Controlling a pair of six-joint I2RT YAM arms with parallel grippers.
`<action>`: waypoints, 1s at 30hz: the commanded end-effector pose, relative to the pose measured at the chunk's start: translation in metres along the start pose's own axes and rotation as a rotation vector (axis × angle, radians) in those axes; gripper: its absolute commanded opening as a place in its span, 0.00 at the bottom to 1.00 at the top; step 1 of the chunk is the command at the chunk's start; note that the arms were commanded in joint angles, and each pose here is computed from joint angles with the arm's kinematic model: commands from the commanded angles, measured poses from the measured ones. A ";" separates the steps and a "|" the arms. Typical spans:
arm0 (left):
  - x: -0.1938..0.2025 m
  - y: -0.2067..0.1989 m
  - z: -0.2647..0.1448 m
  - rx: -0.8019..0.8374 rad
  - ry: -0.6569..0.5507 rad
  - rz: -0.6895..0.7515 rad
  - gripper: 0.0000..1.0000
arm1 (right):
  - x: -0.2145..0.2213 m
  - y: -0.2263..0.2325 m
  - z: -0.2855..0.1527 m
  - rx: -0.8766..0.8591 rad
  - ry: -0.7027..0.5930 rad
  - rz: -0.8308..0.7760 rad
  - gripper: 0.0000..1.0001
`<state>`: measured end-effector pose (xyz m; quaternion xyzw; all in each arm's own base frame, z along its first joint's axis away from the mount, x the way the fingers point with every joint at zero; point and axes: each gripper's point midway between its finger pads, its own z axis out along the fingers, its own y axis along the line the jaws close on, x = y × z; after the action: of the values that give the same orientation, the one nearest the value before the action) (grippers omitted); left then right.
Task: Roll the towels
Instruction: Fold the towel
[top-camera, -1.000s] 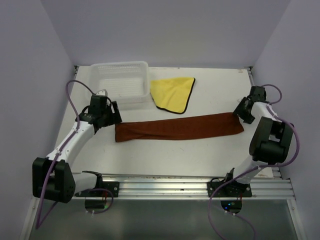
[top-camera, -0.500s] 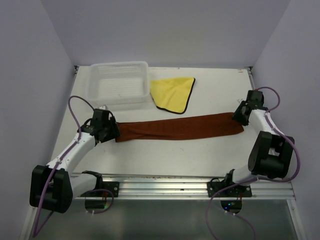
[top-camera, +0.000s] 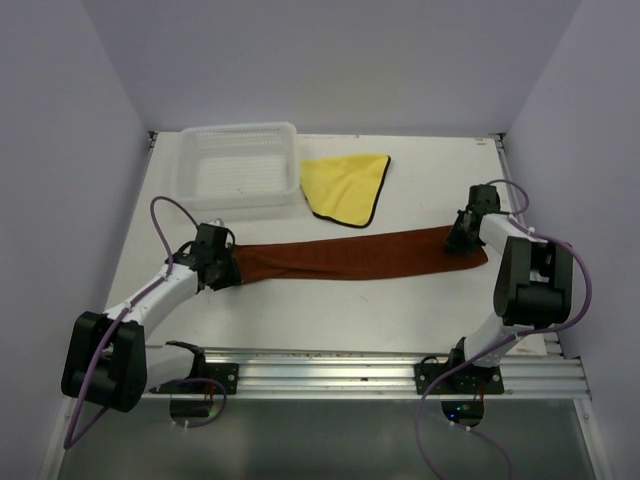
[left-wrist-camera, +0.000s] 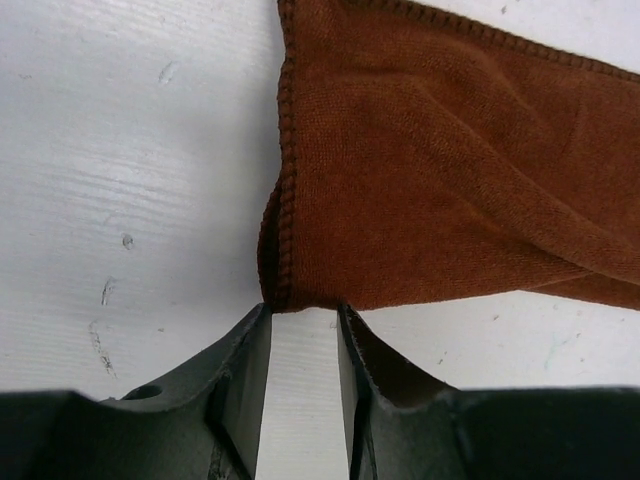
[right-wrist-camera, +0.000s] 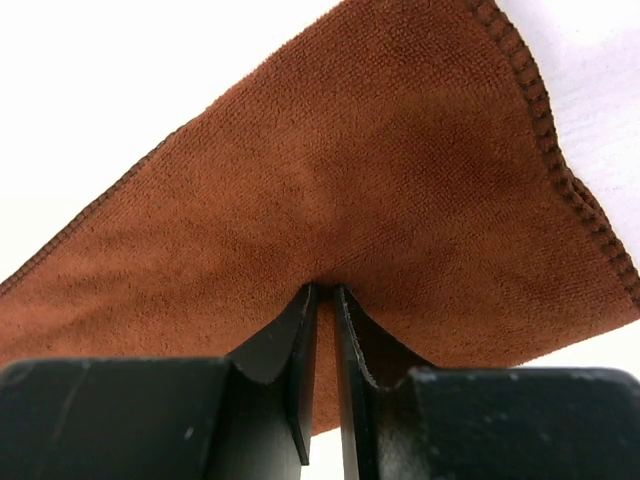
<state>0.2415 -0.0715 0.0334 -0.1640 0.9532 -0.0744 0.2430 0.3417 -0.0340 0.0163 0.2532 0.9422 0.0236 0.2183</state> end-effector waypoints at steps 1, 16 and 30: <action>-0.005 -0.009 0.008 0.034 -0.029 0.006 0.34 | -0.006 0.001 0.006 -0.005 -0.022 0.010 0.16; -0.016 0.000 -0.013 -0.018 -0.088 0.001 0.00 | -0.002 -0.014 0.019 0.087 0.014 0.005 0.13; -0.030 0.015 -0.037 -0.096 -0.178 -0.089 0.00 | -0.001 -0.018 0.022 0.110 0.023 -0.003 0.13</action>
<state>0.2360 -0.0505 0.0557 -0.2050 0.9345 -0.0340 0.2889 0.3547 -0.0414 0.0147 0.2574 0.9406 0.0083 0.2211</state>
